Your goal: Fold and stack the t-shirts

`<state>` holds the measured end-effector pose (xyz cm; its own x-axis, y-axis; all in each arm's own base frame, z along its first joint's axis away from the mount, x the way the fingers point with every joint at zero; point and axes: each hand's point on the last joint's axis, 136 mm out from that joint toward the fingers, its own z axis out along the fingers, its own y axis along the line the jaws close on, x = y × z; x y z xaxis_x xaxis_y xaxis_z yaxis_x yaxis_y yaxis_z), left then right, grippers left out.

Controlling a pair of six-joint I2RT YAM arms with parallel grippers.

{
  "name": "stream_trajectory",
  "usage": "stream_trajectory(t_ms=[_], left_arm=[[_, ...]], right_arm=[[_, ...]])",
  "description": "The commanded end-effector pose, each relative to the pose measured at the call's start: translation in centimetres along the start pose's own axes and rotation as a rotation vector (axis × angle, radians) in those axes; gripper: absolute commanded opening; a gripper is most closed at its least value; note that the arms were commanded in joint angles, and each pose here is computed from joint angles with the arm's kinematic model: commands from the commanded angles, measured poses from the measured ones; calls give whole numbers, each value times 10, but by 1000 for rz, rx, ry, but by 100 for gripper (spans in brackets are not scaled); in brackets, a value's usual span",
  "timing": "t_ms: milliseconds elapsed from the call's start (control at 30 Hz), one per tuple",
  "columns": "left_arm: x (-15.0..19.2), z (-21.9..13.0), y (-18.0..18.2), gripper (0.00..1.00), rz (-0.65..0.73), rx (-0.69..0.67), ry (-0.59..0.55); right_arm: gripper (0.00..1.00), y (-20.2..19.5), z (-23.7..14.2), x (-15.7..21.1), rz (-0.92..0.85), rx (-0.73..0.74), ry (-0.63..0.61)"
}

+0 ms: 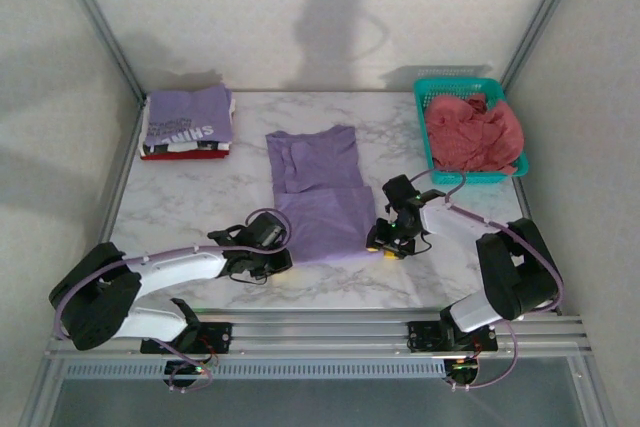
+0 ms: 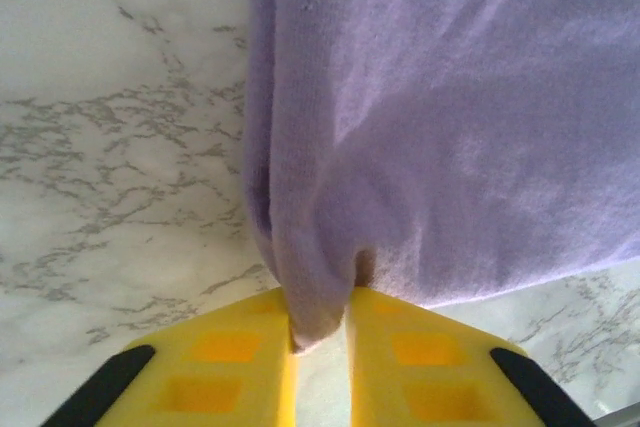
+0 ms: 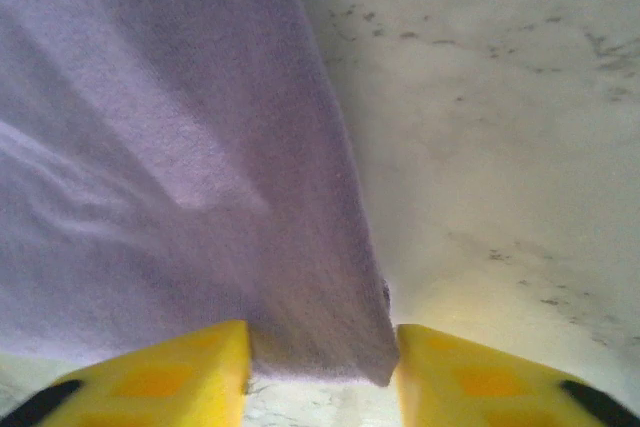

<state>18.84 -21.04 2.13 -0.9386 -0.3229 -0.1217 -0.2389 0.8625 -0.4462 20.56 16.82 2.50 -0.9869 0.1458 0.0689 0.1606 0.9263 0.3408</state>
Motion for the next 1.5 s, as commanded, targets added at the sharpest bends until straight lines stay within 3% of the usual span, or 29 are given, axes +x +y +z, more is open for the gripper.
stream_trajectory(t_ms=[0, 200, 267, 600, 733, 800, 867, 967, 1267, 1467], left_arm=[[-6, 3, -2, 12, 3, -4, -36], [-9, 2, 1, 5, 26, -40, -50], [-7, 0, 5, 1, 27, -51, -49], [21, -24, 22, 0, -14, -44, -34], [11, -46, 0, 0, -7, -7, -25], [2, -51, -5, 0, 16, -34, -28], [-21, -64, -12, 0, 57, -94, -105], [-57, -79, -32, 0, 67, -63, -178], [-141, -90, -76, 0, 119, -19, -224], [-183, -95, -93, 0, 137, -10, -239]], right_arm=[[36, -7, 6, 0, 8, 22, 3], [5, -6, 6, 3, 5, 14, 16], [0, -8, 5, 7, 7, 24, 20], [0, -5, -5, 55, 12, 43, 85], [0, 7, -32, 53, -2, 10, 29], [0, 20, -53, 40, -34, 0, -36], [0, 36, -75, 22, -67, -15, -99], [0, 55, -92, -4, -71, -61, -123], [0, 83, -106, -82, -72, -88, -174], [0, 92, -107, -110, -80, -87, -176]])
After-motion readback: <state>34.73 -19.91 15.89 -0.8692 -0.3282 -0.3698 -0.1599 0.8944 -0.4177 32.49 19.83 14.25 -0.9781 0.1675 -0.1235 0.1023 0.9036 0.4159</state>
